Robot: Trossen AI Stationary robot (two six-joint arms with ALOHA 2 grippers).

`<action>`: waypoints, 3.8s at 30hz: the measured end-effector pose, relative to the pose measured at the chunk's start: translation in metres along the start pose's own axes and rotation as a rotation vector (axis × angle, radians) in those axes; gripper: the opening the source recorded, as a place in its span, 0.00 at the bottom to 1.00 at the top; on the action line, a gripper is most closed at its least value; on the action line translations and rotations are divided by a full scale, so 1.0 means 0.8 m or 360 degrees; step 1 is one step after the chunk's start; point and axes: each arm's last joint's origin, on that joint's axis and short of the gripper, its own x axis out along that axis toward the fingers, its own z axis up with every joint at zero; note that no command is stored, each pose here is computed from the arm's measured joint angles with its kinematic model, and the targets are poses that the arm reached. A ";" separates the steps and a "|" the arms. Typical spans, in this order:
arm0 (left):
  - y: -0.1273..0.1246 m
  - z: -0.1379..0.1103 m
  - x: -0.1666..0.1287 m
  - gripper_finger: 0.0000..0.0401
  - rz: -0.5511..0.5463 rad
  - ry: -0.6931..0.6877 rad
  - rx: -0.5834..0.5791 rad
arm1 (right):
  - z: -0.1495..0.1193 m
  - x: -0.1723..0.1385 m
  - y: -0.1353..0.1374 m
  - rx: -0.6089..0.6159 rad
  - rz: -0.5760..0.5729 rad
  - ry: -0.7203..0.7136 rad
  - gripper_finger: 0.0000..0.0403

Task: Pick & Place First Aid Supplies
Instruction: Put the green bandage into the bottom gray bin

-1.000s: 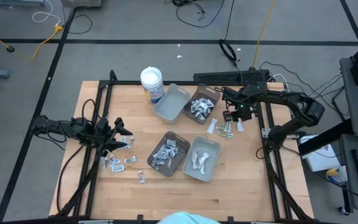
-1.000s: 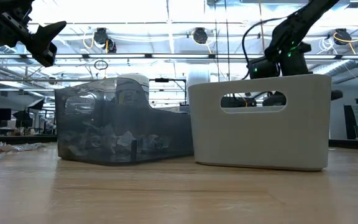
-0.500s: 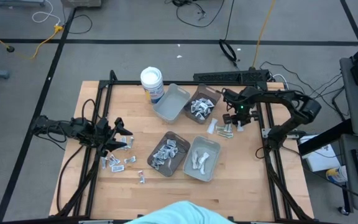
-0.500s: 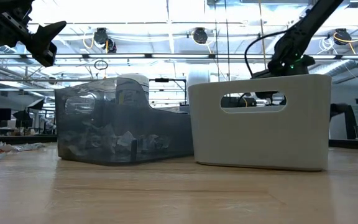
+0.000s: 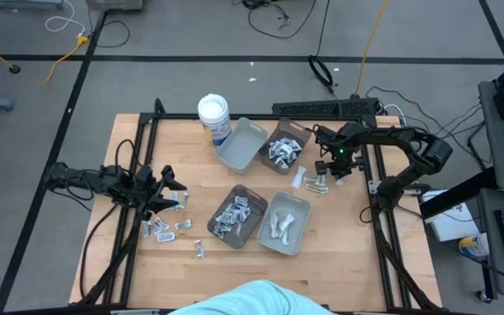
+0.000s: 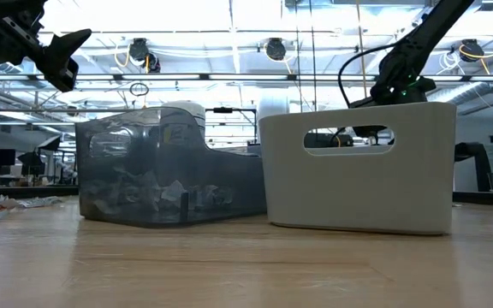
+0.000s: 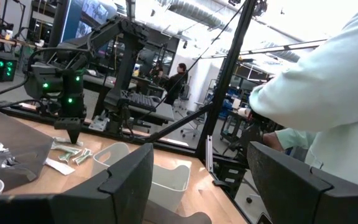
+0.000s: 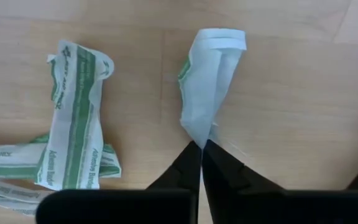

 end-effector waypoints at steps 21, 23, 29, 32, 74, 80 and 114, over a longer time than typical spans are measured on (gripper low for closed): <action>0.000 0.000 0.000 0.66 -0.0001 0.0000 0.0000 | -0.006 -0.083 0.010 0.0101 -0.0024 0.0022 0.00; 0.000 0.000 0.000 0.66 0.0000 0.0000 0.0000 | -0.007 -0.092 0.013 0.0126 -0.0020 0.0015 0.00; 0.000 0.000 0.000 0.66 -0.0001 0.0000 0.0000 | -0.024 -0.117 0.039 0.0094 0.0034 -0.0061 0.00; 0.000 0.000 0.000 0.66 -0.0001 0.0000 0.0000 | -0.040 -0.125 0.056 0.0067 0.0057 -0.0099 0.00; 0.000 0.000 0.000 0.66 0.0000 0.0000 0.0000 | -0.280 -0.040 0.271 -0.0268 0.0188 -0.0108 0.00; 0.000 0.000 0.000 0.66 0.0000 0.0000 0.0000 | -0.279 -0.020 0.277 -0.0290 0.0136 -0.0178 0.00; 0.000 0.000 0.000 0.66 0.0001 0.0000 0.0000 | -0.253 -0.085 0.245 -0.0368 0.0210 -0.0378 0.44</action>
